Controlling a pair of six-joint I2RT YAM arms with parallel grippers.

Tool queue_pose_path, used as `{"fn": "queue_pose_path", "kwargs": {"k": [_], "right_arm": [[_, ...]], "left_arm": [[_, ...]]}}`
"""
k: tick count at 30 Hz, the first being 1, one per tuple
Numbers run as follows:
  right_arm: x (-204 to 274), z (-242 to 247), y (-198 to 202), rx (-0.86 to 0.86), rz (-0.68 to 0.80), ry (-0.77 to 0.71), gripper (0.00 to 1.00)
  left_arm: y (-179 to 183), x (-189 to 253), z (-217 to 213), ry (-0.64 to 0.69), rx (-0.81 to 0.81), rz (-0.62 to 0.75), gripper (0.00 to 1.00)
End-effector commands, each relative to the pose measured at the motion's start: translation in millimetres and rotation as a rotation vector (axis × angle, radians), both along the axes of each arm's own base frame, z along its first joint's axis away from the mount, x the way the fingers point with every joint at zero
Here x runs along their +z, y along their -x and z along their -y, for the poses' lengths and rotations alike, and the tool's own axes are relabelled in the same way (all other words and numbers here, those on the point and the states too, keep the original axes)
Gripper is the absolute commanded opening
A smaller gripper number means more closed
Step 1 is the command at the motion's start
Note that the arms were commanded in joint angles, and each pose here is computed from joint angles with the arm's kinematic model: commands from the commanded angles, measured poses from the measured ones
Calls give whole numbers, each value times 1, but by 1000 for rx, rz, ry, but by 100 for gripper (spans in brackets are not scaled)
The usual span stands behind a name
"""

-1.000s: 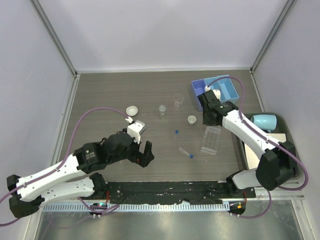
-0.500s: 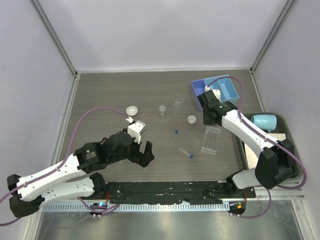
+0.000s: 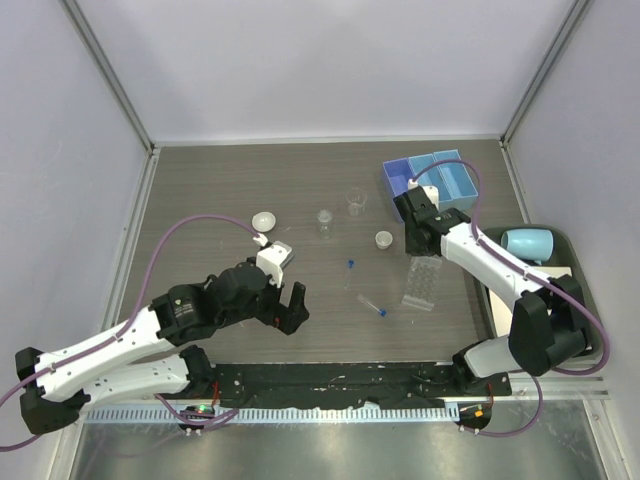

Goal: Organize the chemistry lab equipment

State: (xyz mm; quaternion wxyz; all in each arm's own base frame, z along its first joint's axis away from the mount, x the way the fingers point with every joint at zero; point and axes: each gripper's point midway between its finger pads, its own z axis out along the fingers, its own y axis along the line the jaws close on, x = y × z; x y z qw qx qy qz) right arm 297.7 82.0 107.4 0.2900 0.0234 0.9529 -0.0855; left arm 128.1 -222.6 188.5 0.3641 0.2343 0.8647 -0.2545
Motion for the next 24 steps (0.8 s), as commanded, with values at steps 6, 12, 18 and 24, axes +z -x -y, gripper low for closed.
{"fn": "queue_pose_path", "kwargs": {"k": [6, 12, 18, 24], "right_arm": [[-5, -4, -5, -21, 23, -36, 1], [-5, -4, -4, -26, 32, -41, 19], [-1, -3, -3, -27, 40, -44, 28], [11, -3, -3, -25, 61, -52, 33]], "left_arm": [[-2, 5, 2, 13, 2, 12, 100], [-2, 4, 3, 10, 2, 11, 100], [-3, 3, 3, 5, 4, 8, 100], [-5, 1, 7, -2, 9, 2, 100]]}}
